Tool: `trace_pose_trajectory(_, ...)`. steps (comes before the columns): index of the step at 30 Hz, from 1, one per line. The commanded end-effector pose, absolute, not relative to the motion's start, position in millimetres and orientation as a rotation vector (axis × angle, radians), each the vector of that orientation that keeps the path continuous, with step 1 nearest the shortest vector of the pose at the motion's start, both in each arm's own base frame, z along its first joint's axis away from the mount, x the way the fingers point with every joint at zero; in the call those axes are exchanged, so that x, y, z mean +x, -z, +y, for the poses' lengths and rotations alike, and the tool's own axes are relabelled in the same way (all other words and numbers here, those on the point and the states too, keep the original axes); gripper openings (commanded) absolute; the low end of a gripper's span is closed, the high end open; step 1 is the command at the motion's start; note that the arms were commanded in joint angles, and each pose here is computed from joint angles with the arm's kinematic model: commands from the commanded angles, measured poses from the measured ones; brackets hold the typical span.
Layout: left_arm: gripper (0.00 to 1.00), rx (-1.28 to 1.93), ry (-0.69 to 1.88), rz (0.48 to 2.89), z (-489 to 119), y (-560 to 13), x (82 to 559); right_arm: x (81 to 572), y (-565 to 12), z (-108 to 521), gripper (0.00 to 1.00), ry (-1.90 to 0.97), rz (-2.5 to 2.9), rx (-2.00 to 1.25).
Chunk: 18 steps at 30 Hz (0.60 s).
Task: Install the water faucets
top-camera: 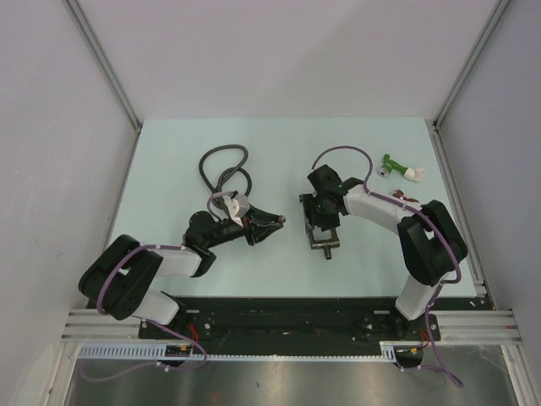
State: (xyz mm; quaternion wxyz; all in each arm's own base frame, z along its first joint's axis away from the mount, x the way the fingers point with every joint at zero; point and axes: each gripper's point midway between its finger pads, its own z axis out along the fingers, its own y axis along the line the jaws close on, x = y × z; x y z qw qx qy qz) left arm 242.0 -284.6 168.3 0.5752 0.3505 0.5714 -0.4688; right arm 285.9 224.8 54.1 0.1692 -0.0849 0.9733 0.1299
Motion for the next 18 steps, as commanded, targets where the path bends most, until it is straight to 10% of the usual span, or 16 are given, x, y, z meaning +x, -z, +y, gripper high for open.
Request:
trace_pose_trajectory(1, 0.36, 0.84, 1.072, 1.263, -283.4, -186.2, 243.6, 292.8, -48.1, 238.1, 0.55, -0.378, 2.78, -0.278)
trace_pose_trajectory(14, 0.36, 0.841, 1.075, 1.262, -283.3, -187.1, 243.2, 282.2, -9.6, 251.2, 0.37, -0.283, 2.872, -0.348)
trace_pose_trajectory(18, 0.36, 0.837, 1.09, 1.252, -283.1, -190.6, 240.3, 280.0, -7.6, 251.1, 0.03, -0.263, 2.872, -0.363)
